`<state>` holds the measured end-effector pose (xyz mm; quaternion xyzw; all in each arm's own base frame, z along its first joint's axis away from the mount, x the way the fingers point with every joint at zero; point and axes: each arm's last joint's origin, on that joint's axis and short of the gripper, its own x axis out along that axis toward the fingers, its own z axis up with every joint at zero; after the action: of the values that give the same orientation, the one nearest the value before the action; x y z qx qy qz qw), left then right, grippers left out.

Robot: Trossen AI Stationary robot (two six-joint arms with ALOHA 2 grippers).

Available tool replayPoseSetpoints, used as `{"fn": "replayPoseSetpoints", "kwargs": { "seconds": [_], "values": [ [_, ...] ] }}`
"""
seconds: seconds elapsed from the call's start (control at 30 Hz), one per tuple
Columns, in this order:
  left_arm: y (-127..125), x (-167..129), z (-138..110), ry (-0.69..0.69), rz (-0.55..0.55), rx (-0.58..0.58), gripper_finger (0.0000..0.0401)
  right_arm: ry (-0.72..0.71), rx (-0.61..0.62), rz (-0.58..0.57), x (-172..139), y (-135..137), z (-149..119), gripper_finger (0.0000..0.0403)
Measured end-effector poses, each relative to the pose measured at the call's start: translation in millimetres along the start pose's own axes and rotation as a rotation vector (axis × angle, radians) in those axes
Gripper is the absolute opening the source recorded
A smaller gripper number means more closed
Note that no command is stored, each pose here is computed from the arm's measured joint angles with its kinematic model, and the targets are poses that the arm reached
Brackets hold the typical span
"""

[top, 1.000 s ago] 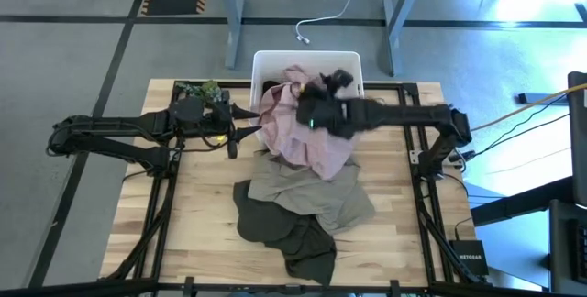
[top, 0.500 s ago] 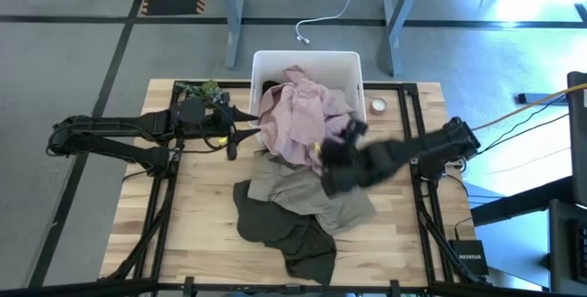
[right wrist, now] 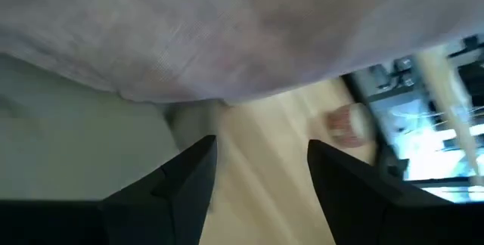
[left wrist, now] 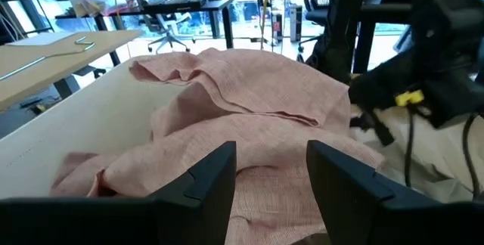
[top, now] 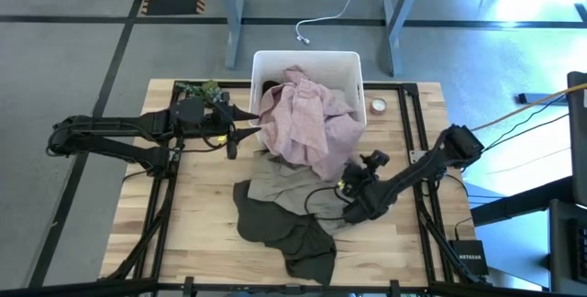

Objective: Sort clothes
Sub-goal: Put the pink polo shirt into the white laundry bin, then put the brown shorts into the white laundry bin

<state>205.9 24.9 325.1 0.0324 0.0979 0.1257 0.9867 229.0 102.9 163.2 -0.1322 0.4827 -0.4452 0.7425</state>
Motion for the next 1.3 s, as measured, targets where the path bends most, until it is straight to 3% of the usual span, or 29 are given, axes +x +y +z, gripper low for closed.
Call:
{"fn": "replayPoseSetpoints", "kwargs": {
  "seconds": [0.2, 0.43, 0.67, 0.9, 0.97, 1.07, 1.17, 1.3],
  "values": [
    [0, 0, 0, 0.001, 0.0, 0.0, 0.0157, -0.004, 0.06, 0.112, 24, 14, 14, 0.0225],
    [0, 0, -1, 0.005, 0.0, 0.001, 0.0157, -0.127, 0.074, 0.142, 3, 2, 88, 0.0225],
    [0, 0, -1, 0.014, 0.0, 0.002, 0.0157, -0.3, 0.055, 0.02, -31, -49, 172, 0.0225],
    [0, 0, -1, 0.013, 0.0, 0.002, 0.0157, -0.282, 0.198, -0.064, -16, -130, 235, 0.0225],
    [0, 0, -1, 0.013, 0.0, 0.002, 0.0157, -0.253, 0.239, -0.022, -8, -149, 244, 0.0225],
    [0, 0, -1, 0.014, 0.0, 0.002, 0.0157, -0.208, 0.274, 0.168, -11, -162, 248, 0.0225],
    [0, 0, -2, 0.021, 0.0, 0.004, 0.0157, -0.172, 0.22, 0.357, -33, -151, 240, 0.0225],
    [0, 0, -4, 0.039, -0.001, 0.006, 0.0157, -0.151, 0.079, 0.45, -73, -123, 216, 0.0225]
  ]
}}
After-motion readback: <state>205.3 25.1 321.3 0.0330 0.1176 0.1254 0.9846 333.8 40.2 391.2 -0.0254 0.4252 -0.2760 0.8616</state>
